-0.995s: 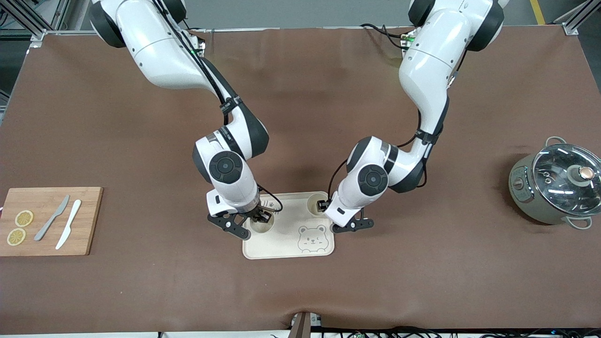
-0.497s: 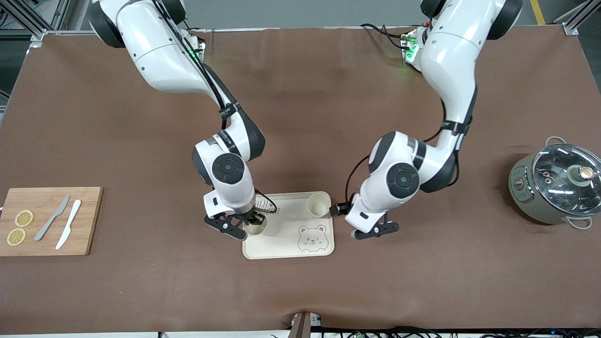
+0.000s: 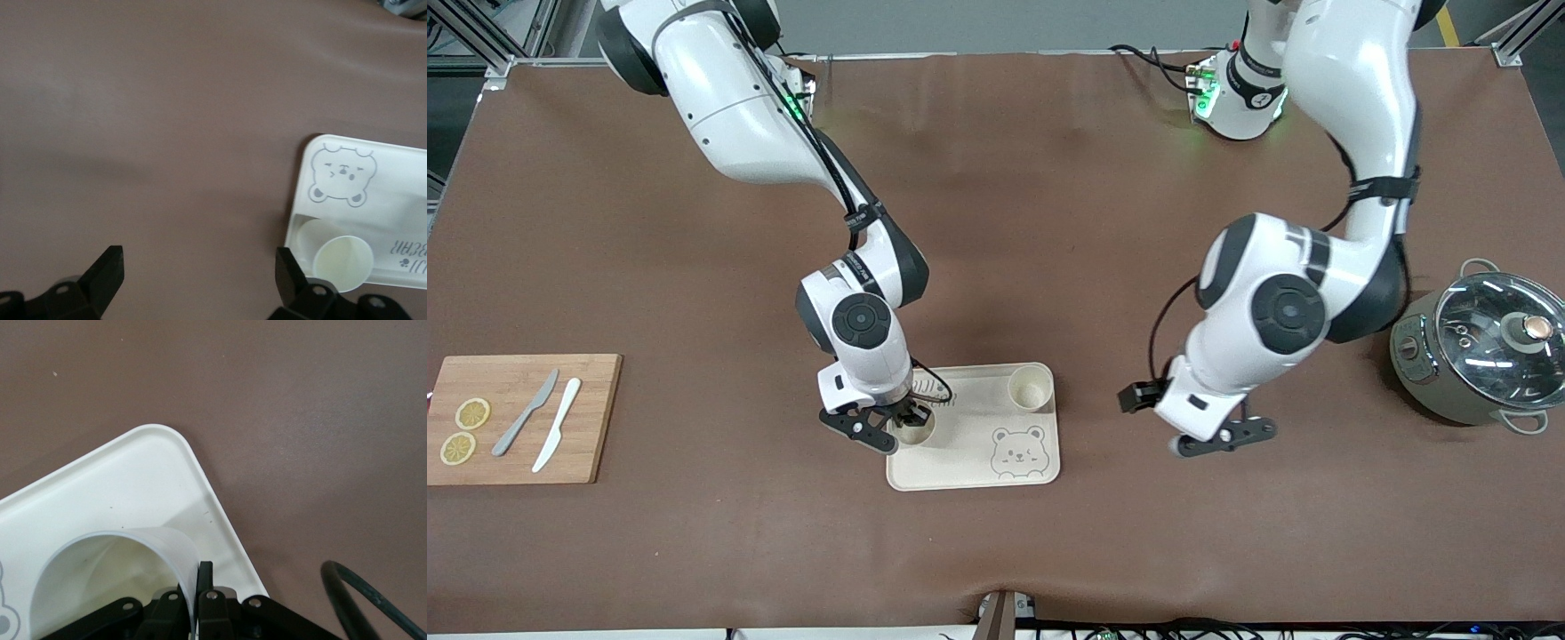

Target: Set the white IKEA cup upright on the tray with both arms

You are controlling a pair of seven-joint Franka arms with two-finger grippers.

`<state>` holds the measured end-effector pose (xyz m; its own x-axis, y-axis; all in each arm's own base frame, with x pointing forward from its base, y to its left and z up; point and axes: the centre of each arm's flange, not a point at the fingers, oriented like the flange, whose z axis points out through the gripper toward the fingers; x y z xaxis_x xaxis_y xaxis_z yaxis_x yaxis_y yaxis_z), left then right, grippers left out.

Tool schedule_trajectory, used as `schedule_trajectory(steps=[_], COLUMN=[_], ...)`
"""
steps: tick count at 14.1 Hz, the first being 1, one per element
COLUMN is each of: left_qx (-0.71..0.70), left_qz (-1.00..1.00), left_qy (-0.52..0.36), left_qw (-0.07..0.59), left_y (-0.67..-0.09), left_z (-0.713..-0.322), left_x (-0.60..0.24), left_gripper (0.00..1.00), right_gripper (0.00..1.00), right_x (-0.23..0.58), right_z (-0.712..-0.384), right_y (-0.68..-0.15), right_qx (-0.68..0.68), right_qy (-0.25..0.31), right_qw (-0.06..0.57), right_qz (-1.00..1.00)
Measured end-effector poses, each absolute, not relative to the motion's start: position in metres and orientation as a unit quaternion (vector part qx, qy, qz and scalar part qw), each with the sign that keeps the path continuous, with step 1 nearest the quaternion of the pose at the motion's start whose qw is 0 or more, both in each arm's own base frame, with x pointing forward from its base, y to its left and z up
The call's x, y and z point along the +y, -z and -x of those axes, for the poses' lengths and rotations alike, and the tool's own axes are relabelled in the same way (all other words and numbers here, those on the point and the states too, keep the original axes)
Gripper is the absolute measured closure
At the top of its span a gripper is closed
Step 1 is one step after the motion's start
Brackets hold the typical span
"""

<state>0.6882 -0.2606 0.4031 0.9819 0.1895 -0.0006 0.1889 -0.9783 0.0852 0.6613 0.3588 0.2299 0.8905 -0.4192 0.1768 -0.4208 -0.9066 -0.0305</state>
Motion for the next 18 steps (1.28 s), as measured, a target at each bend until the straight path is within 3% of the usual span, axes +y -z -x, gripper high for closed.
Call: schedule_trajectory(steps=[6,8,10,16,18], left_qx=[0.054,0.046,0.032,0.006,0.004], left_qz=[-0.998,-0.998,-0.999,-1.000,-1.000], left_qy=[0.029,0.030,0.028,0.030,0.028], left_qw=[0.013,0.013,0.012,0.005,-0.004], left_y=[-0.453,-0.472,-0.490,-0.548,-0.575], left_z=[-0.693,-0.690,-0.686,-0.661,-0.646], left_x=[-0.144,-0.112,-0.088,-0.022,-0.017], left_gripper=[0.00,0.00,0.00,0.00,0.00], right_gripper=[0.96,0.91,0.77,0.15,0.00], right_x=[0.361,0.360,0.359,0.352,0.347], right_z=[-0.659,-0.659,-0.659,-0.665,-0.669], right_y=[-0.224,-0.223,-0.223,-0.232,-0.250], right_qx=[-0.217,-0.220,-0.225,-0.230,-0.225], right_qy=[-0.091,-0.090,-0.090,-0.094,-0.091], right_qw=[0.001,0.001,0.002,0.001,0.009], right_qz=[-0.972,-0.971,-0.970,-0.969,-0.970])
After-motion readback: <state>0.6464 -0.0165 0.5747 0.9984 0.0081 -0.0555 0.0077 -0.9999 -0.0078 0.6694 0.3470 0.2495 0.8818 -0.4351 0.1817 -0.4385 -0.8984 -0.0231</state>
